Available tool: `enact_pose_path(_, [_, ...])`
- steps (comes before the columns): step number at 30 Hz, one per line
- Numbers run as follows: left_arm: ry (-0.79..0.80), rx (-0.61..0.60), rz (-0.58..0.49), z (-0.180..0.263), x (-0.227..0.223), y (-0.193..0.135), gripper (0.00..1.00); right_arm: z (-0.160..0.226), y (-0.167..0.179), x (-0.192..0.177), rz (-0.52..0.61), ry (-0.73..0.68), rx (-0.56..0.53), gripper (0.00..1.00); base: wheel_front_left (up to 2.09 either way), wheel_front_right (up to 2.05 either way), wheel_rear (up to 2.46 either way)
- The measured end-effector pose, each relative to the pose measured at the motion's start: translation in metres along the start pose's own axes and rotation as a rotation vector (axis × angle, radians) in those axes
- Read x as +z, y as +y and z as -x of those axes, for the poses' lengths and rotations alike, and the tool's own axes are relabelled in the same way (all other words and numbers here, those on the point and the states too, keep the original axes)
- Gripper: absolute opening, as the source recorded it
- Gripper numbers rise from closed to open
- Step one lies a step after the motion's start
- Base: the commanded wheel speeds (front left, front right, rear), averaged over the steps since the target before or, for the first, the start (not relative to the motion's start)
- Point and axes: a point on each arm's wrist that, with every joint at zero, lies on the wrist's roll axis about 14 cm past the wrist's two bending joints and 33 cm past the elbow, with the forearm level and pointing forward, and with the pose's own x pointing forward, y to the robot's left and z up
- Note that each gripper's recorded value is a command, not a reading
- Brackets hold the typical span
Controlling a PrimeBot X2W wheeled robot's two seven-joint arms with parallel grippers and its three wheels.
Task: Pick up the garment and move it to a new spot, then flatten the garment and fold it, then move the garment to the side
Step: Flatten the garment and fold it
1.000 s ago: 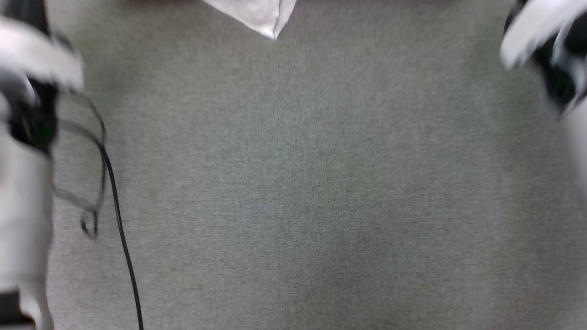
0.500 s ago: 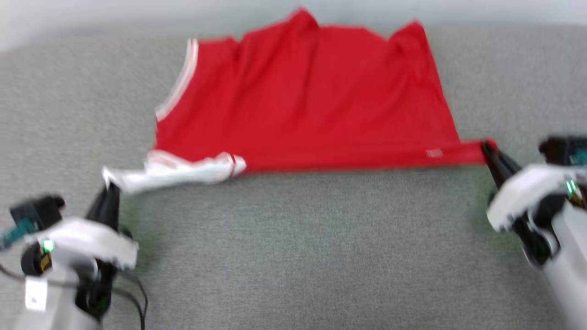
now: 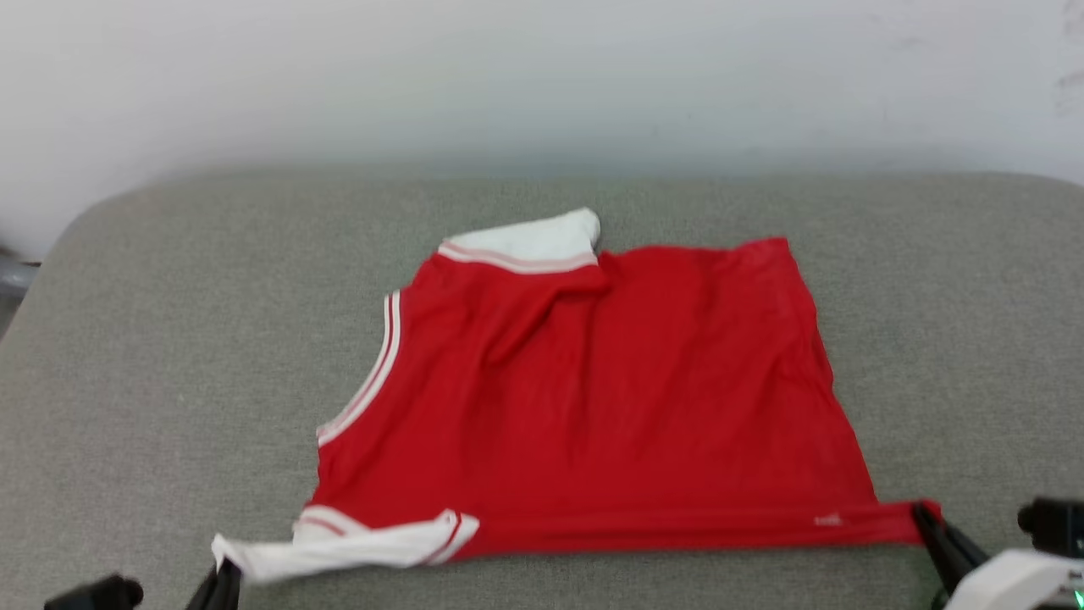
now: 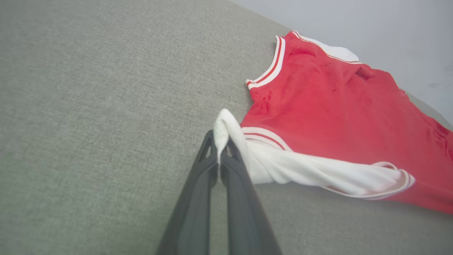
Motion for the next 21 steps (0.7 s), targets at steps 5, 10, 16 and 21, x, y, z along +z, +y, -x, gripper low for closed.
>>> enact_pose_path(5, [0.047,0.032,0.029,0.029,-0.013,0.006,0.0,0.034,-0.003,-0.02,-0.025,0.046,-0.04,0.0,0.0,0.0,0.0])
enact_pose_path(10, [0.058,0.044,0.035,0.041,-0.012,0.006,0.0,0.055,0.003,-0.02,-0.015,0.071,-0.061,0.0,0.0,0.0,0.0])
enact_pose_path(16, [0.037,-0.029,0.008,0.024,0.004,-0.015,0.0,0.053,0.013,0.0,0.021,0.054,-0.058,0.0,0.0,0.0,0.0])
enact_pose_path(21, [0.028,-0.118,-0.033,-0.007,0.017,-0.042,0.0,0.03,0.025,0.022,0.063,0.025,-0.026,0.0,0.0,0.0,0.0])
